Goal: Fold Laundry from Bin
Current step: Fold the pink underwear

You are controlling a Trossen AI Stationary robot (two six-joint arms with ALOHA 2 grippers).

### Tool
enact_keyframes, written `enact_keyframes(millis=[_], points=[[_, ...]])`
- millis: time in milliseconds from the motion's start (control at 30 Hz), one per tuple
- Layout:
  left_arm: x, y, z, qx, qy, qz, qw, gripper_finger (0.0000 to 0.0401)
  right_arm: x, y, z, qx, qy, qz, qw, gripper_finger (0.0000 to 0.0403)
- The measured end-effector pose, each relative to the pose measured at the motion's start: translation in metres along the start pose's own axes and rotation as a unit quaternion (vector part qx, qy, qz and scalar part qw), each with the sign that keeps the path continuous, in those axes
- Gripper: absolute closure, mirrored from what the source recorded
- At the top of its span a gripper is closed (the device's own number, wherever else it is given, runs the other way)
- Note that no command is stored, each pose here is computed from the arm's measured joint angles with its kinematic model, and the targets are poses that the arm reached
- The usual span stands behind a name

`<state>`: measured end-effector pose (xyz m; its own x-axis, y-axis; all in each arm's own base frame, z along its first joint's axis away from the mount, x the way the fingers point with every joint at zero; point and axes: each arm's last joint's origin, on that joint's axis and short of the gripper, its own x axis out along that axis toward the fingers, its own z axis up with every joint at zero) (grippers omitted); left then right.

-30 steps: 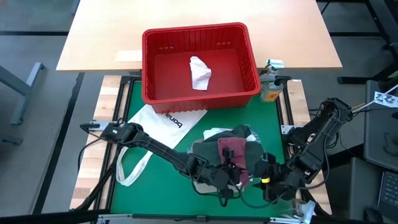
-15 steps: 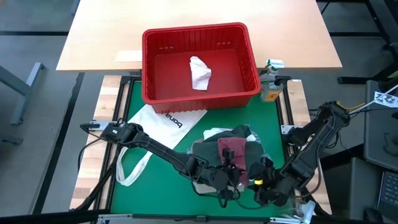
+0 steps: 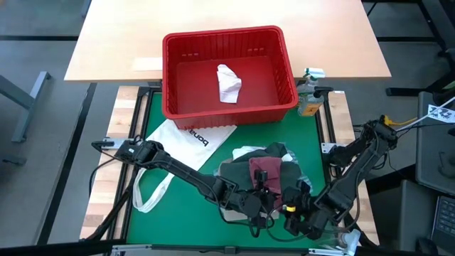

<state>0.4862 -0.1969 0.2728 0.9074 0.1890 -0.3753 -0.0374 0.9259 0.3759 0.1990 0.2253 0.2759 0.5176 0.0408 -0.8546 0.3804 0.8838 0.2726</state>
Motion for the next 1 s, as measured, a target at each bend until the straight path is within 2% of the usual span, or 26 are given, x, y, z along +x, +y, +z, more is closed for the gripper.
enact_keyframes(millis=[133, 367, 567, 667, 800, 1000], points=[[0.000, 0.000, 0.000, -0.006, 0.000, 0.000, 1.000, 0.0397, 0.000, 0.000, 0.000, 0.000, -0.009, -0.003, 1.000, 0.0273], [-0.003, -0.002, 0.001, -0.022, 0.001, -0.003, 1.000, 0.0397, -0.001, 0.000, 0.000, -0.009, 0.007, 0.002, 1.000, 0.0390], [-0.016, 0.002, 0.009, -0.072, 0.000, 0.004, 0.997, 0.0397, -0.009, -0.005, 0.007, -0.024, 0.006, 0.014, 1.000, 0.0384], [-0.027, 0.005, 0.011, -0.094, 0.023, 0.013, 0.995, 0.0397, -0.015, -0.010, 0.013, -0.036, -0.003, 0.011, 0.999, 0.0396], [-0.035, 0.011, 0.008, -0.125, 0.055, 0.021, 0.990, 0.0397, -0.022, -0.021, 0.024, -0.045, -0.017, -0.005, 0.999, 0.0390], [-0.035, 0.017, 0.002, -0.114, 0.087, 0.045, 0.989, 0.0397, -0.026, -0.041, 0.043, -0.048, -0.029, -0.047, 0.997, 0.0397]])
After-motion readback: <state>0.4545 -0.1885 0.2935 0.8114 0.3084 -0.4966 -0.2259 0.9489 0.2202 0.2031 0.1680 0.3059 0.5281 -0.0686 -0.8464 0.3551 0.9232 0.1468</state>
